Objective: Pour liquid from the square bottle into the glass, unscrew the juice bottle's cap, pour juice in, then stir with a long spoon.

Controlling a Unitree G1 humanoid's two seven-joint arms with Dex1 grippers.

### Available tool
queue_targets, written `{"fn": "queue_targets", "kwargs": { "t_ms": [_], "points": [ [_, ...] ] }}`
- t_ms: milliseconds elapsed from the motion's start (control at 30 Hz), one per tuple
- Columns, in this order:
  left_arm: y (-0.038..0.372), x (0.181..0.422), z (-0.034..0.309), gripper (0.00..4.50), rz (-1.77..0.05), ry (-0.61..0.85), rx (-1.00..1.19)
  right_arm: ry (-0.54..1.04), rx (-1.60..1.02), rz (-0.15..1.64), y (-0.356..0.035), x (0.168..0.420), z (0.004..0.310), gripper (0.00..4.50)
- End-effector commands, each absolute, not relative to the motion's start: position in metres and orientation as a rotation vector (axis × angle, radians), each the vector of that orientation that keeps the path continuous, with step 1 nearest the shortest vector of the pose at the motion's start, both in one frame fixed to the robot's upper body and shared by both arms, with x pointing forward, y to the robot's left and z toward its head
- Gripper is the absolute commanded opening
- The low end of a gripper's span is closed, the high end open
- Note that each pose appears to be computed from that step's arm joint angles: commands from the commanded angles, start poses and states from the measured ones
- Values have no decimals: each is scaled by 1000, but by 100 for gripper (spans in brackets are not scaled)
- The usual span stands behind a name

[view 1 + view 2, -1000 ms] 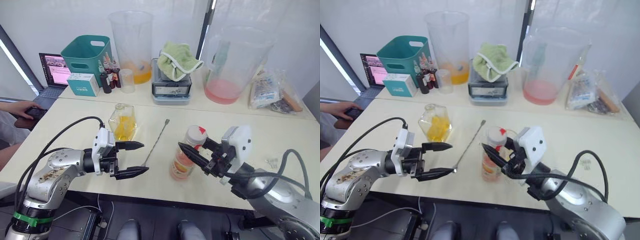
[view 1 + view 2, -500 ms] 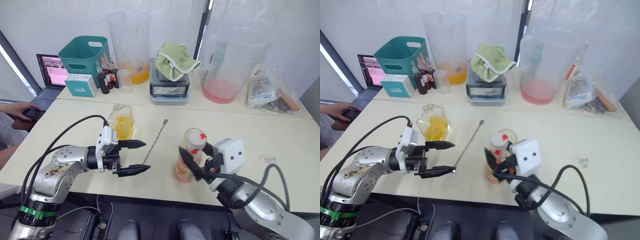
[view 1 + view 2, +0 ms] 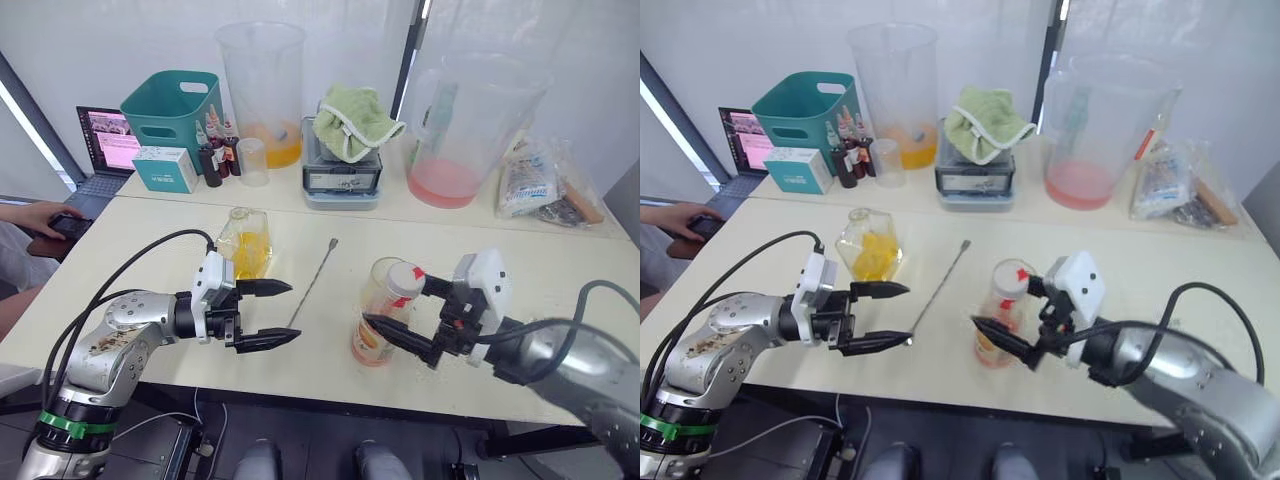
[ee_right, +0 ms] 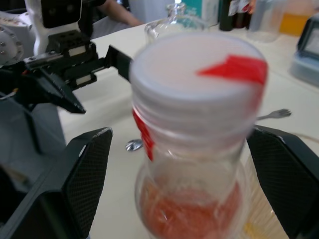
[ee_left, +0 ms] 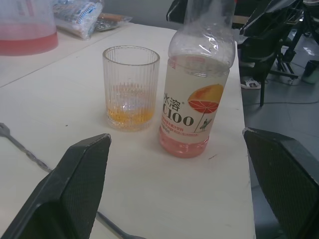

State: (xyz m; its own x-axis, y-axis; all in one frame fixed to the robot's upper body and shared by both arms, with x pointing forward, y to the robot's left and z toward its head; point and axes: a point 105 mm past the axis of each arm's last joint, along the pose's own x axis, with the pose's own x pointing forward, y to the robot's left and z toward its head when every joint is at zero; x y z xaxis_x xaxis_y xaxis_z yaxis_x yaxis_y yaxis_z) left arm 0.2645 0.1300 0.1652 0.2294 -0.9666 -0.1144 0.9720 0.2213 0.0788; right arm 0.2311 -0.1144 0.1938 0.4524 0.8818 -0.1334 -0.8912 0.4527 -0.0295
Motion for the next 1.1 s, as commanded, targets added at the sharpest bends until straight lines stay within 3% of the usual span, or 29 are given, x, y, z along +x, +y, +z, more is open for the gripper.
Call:
{"fn": "queue_targets", "kwargs": {
  "t_ms": [33, 300, 400, 633, 700, 833, 1100],
  "points": [
    [134, 262, 180, 450, -1321, -4, 188, 39, -124, 1257, -120, 235, 207, 443],
    [140, 259, 183, 450, -1297, 3, 202, -4, -145, 1334, -131, 258, 207, 443],
    [141, 258, 184, 450, -1290, 3, 206, -20, -143, 1351, -126, 259, 206, 374],
    [142, 258, 184, 450, -1287, 7, 211, -50, -126, 1345, -125, 258, 206, 141],
    [142, 258, 183, 450, -1289, 7, 211, -61, -118, 1339, -125, 257, 208, 110],
    [140, 257, 181, 450, -1298, 11, 209, -96, -96, 1311, -121, 247, 215, 109],
    [138, 259, 178, 450, -1311, 4, 197, -154, -74, 1079, -101, 221, 232, 109]
  ]
}}
